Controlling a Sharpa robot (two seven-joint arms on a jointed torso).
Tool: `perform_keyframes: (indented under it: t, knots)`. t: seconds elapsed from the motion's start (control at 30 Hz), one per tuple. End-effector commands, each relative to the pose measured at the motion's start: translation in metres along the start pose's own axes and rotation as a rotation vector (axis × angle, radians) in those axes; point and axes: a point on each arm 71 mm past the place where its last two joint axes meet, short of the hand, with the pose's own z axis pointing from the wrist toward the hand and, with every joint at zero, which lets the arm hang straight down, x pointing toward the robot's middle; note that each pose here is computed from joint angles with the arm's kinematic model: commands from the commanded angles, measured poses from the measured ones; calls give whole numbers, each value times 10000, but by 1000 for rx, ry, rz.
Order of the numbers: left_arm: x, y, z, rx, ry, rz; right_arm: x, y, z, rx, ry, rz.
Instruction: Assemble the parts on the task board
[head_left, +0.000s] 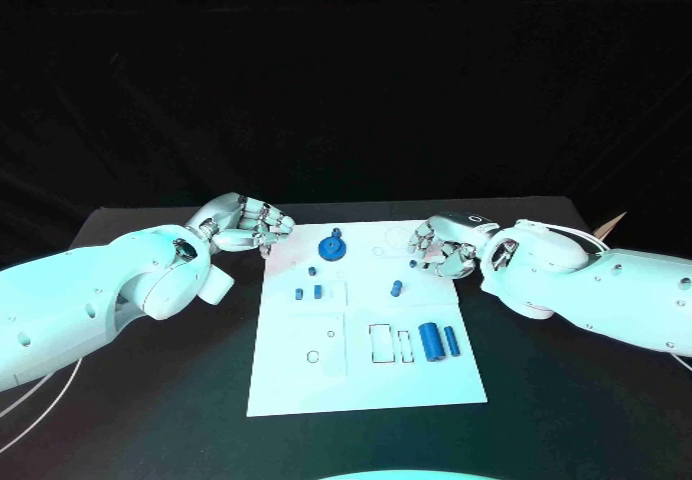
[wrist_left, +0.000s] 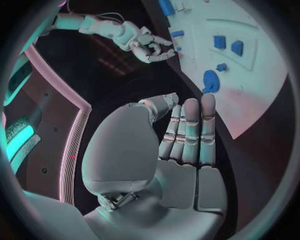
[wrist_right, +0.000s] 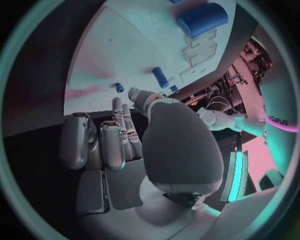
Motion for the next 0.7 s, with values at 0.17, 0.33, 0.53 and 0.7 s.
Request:
perform_keyframes:
  t: [0.17,0.33,0.53,0.7]
  knots:
    - [-56,-62,-44,81,-49,-220,73,37,30,27,20,-178]
    - [-79,-58,-59,85,-56,-225,83,56,52,37,6,-196]
    - [-89,-54,-68,84,-54,-228,118,84,78,37,8,-201]
    - [-87,-52,-70,81,-51,-230,150,106,99,32,10,-195]
